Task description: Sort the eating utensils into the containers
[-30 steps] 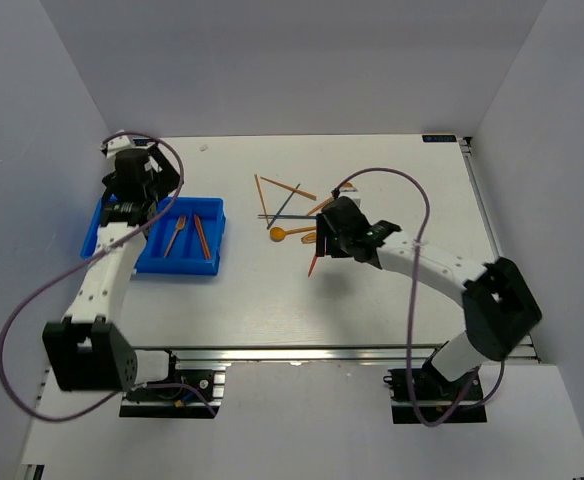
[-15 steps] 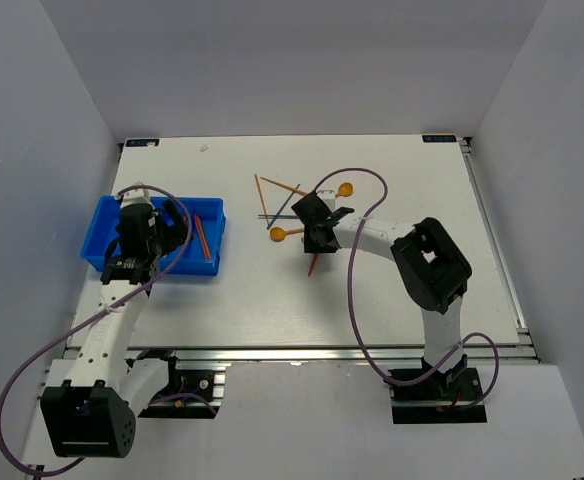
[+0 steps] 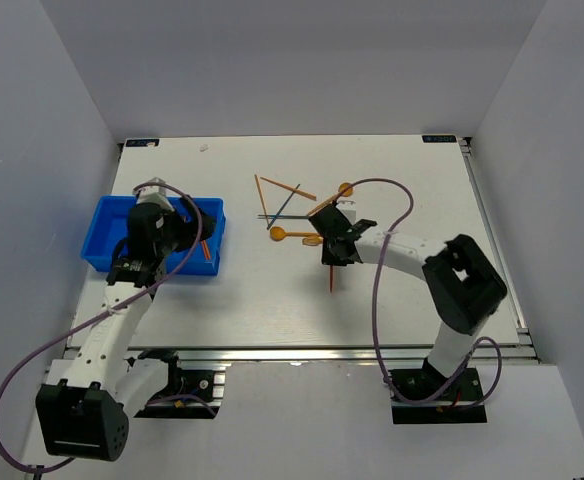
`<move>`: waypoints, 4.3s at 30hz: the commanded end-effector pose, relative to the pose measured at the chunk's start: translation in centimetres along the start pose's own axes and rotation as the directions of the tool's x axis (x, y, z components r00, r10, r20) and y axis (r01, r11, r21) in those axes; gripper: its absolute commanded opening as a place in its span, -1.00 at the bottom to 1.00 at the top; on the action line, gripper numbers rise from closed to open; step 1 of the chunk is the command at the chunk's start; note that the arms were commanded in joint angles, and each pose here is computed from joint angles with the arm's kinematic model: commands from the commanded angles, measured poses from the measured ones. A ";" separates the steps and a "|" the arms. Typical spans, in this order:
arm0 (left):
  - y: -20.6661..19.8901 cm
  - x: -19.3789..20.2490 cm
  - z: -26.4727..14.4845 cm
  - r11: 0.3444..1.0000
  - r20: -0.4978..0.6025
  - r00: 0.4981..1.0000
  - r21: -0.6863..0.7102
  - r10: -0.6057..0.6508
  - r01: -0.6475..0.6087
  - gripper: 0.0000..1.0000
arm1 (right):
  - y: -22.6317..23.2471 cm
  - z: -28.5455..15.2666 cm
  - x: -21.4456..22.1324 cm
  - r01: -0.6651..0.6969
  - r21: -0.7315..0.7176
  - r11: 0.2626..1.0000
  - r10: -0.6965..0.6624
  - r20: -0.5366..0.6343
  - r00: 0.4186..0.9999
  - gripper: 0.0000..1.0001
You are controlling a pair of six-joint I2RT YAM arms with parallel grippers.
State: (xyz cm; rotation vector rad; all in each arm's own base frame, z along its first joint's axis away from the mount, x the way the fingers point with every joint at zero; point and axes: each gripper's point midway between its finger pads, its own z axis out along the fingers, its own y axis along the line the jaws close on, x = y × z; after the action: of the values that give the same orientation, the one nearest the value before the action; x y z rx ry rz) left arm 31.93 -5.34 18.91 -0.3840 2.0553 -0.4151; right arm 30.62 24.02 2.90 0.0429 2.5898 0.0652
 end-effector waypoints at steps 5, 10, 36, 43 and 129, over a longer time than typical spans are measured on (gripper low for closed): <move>-15.0 3.2 -2.0 0.864 -0.085 0.983 0.469 -0.162 0.183 0.96 | 8.6 -11.0 -2.4 0.259 -0.453 0.853 -0.135 0.288 0.948 -1.00; -18.4 5.0 -1.7 0.814 -0.113 0.971 0.528 -0.213 0.240 0.96 | 12.1 -17.2 -1.8 0.342 -0.629 0.698 -0.086 0.400 0.912 -1.00; 4.4 -7.8 4.3 0.918 -0.027 0.994 -0.383 0.103 -0.106 -1.00 | 5.4 -17.5 -3.8 0.216 -0.479 0.851 -0.007 0.401 0.916 0.79; 10.0 -11.6 10.0 0.892 0.012 0.999 -0.450 0.048 -0.037 -1.00 | 2.2 -17.5 -4.1 0.229 -0.452 0.862 -0.017 0.426 0.905 0.79; -8.2 2.5 -3.5 0.867 -0.068 0.980 0.457 -0.188 0.198 0.96 | 8.3 -7.8 -1.0 0.508 -0.614 0.604 -0.399 0.319 0.860 -1.00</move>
State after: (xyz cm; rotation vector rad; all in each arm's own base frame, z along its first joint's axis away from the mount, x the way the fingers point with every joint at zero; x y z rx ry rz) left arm 30.17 -7.81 18.45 -0.3889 1.9768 -0.6671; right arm 28.12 27.90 3.49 -1.0494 2.3655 0.5090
